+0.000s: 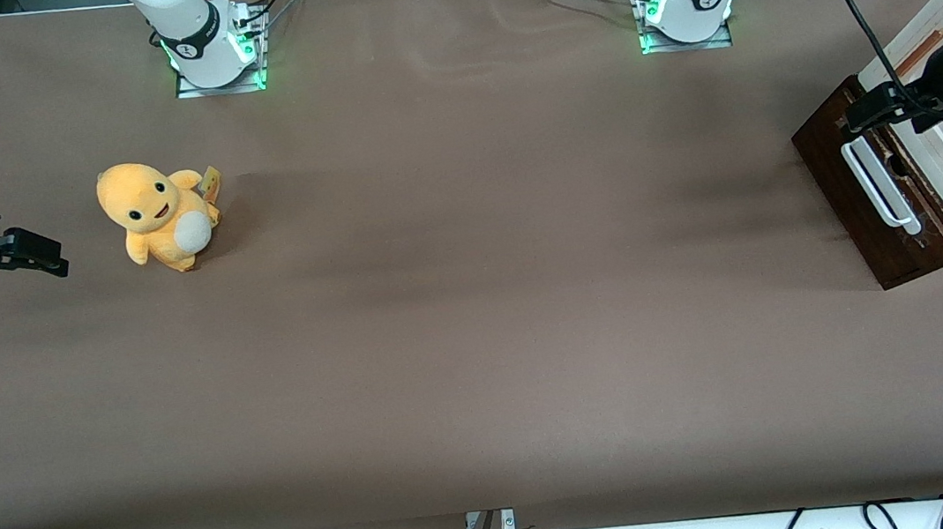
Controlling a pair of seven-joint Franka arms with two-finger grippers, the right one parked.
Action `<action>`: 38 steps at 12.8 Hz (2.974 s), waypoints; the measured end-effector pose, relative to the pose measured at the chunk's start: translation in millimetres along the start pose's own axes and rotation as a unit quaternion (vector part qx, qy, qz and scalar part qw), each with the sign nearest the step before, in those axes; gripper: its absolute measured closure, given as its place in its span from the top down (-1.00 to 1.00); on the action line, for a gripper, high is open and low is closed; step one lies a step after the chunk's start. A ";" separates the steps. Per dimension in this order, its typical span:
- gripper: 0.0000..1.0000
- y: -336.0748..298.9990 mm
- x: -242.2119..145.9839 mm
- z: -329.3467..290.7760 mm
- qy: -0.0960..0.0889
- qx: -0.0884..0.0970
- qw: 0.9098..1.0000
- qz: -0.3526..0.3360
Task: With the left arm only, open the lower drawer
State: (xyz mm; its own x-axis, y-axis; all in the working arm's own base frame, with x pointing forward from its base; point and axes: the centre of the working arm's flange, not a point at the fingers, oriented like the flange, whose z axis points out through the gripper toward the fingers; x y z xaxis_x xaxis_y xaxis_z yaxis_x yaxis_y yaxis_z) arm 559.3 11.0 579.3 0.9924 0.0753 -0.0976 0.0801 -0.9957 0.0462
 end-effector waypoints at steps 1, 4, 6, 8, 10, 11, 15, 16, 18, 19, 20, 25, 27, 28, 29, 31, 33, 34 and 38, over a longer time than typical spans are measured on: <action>1.00 0.1 0.0 0.0 0.000 0.000 1.000 0.000; 1.00 0.4 0.0 0.0 0.000 0.000 1.000 0.000; 1.00 0.5 0.2 0.4 0.000 0.000 1.000 0.000; 1.00 0.5 0.5 1.0 -0.001 0.000 1.000 0.000; 1.00 1.9 1.7 4.1 -0.004 0.000 1.000 0.002; 1.00 3.6 3.3 7.8 -0.008 0.001 1.000 0.002; 1.00 13.6 20.0 52.0 -0.049 0.007 0.997 -0.066; 1.00 21.0 27.6 73.9 -0.067 0.013 0.993 -0.095; 1.00 39.8 41.6 121.1 -0.101 0.045 0.986 -0.123; 1.00 47.9 47.7 146.7 -0.113 0.080 0.983 -0.121; 1.00 53.7 52.9 171.4 -0.123 0.116 0.979 -0.115; 1.00 50.3 69.5 270.9 -0.149 0.275 0.944 -0.107; 1.00 44.6 70.0 308.4 -0.161 0.349 0.918 -0.100; 1.00 41.1 68.8 324.8 -0.169 0.388 0.902 -0.091; 1.00 36.9 67.6 336.7 -0.176 0.422 0.885 -0.083; 1.00 24.4 66.8 353.1 -0.185 0.484 0.853 -0.069; 1.00 11.1 66.5 366.4 -0.193 0.538 0.819 -0.055; 1.00 6.0 66.7 373.1 -0.196 0.557 0.805 -0.049; 0.99 -12.6 69.5 394.9 -0.199 0.602 0.773 -0.033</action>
State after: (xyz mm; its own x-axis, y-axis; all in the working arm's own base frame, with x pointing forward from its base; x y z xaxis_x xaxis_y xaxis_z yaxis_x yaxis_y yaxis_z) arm 590.3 7.6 179.3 0.8637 0.3431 -0.3693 -0.2538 -0.3370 -0.9067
